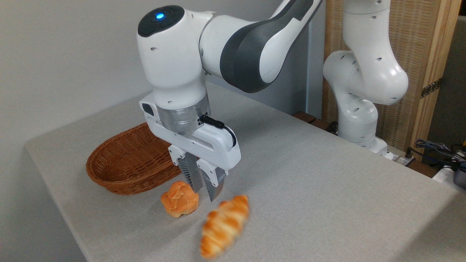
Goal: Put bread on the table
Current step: 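Carry the bread roll past the basket rim and lower it onto the table, then open the gripper, release the roll, and raise the gripper away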
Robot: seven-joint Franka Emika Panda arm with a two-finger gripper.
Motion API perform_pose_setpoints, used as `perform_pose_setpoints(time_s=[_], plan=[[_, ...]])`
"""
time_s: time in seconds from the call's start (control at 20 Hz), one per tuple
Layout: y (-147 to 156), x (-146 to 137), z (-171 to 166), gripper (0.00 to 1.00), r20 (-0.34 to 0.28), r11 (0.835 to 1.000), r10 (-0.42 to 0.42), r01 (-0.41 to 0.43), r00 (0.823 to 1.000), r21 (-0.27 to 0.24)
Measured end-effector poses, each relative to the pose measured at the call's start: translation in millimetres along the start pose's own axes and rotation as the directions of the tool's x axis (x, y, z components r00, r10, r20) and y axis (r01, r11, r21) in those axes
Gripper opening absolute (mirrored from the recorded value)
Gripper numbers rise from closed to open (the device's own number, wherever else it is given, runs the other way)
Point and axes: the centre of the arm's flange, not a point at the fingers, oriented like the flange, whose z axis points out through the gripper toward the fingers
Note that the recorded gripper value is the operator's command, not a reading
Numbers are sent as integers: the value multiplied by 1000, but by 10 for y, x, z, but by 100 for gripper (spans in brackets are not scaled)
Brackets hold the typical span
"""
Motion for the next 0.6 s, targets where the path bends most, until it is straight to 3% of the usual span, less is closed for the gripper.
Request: perform_pose_setpoints(time_s=[0.25, 0.6], plan=[[81, 85, -22, 100, -10, 1000, 20, -20, 1000, 9], [560, 541, -458, 100, -142, 985, 144, -128, 979, 113]])
